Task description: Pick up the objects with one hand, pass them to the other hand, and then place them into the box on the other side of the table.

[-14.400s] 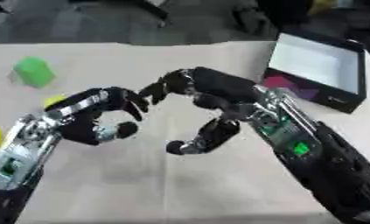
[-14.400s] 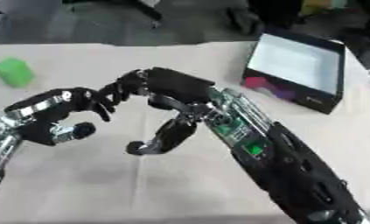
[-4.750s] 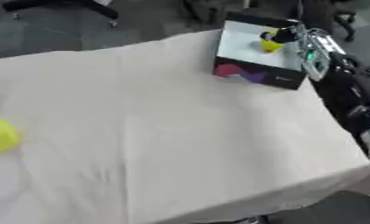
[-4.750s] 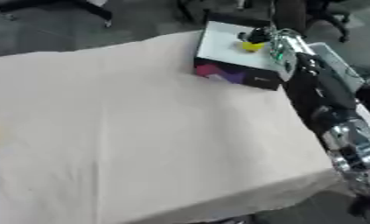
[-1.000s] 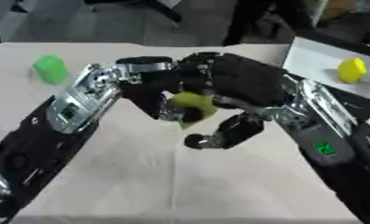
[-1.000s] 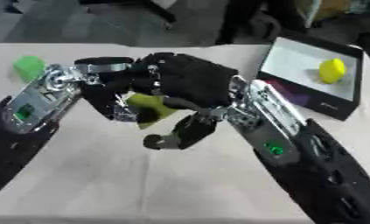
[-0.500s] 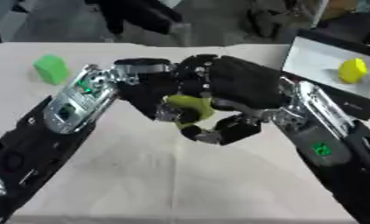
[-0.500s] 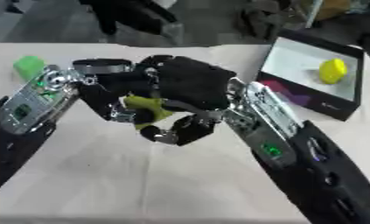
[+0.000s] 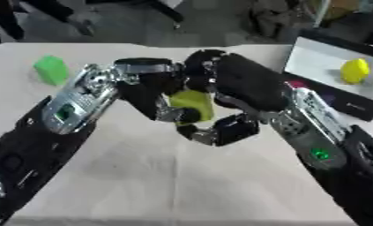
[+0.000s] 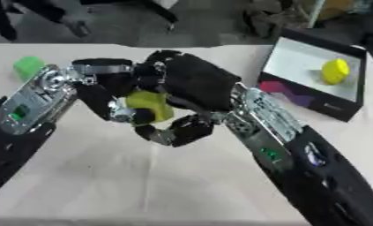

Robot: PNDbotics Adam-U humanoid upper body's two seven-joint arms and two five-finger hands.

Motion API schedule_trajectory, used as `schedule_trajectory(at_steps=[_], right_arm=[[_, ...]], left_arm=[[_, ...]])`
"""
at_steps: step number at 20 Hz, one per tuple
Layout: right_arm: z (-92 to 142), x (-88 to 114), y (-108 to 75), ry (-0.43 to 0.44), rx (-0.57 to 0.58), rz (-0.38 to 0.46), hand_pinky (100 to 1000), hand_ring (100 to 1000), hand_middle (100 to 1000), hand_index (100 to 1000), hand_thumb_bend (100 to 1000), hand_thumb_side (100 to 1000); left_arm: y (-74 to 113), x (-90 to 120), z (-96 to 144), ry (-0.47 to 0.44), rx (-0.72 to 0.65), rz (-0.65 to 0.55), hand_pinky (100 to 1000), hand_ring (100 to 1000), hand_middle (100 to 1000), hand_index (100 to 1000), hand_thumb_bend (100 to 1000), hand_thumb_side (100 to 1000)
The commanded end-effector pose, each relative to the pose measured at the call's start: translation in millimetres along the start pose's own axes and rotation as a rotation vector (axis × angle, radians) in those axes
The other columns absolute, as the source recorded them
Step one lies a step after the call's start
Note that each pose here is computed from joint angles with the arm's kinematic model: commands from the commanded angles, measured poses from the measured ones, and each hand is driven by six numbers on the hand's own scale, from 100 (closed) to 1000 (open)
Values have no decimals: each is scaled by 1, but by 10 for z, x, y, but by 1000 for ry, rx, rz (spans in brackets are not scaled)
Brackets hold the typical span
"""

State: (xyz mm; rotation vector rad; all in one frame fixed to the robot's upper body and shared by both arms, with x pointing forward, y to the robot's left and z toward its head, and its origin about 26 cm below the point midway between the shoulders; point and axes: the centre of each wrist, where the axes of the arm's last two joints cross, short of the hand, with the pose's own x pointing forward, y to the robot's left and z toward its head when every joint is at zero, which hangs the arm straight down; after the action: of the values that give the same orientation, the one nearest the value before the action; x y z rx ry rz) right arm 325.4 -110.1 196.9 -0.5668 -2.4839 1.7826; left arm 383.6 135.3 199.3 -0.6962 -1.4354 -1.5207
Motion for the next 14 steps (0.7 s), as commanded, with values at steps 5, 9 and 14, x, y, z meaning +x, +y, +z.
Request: schedule_trajectory(at_steps=[5, 9, 14], right_arm=[[151, -193, -9, 83, -2, 62, 666, 509, 341, 599, 100, 378], [186, -213, -11, 92, -7, 81, 664, 508, 343, 598, 100, 389], [217, -220, -58, 97, -39, 104, 661, 504, 337, 593, 100, 403]], left_arm=[[32, 133, 126, -62, -16, -48, 660, 463, 470, 656, 230, 398], [55, 121, 176, -79, -4, -45, 664, 466, 474, 671, 288, 434], [80, 75, 254, -87, 19, -50, 679, 493, 508, 717, 480, 581]])
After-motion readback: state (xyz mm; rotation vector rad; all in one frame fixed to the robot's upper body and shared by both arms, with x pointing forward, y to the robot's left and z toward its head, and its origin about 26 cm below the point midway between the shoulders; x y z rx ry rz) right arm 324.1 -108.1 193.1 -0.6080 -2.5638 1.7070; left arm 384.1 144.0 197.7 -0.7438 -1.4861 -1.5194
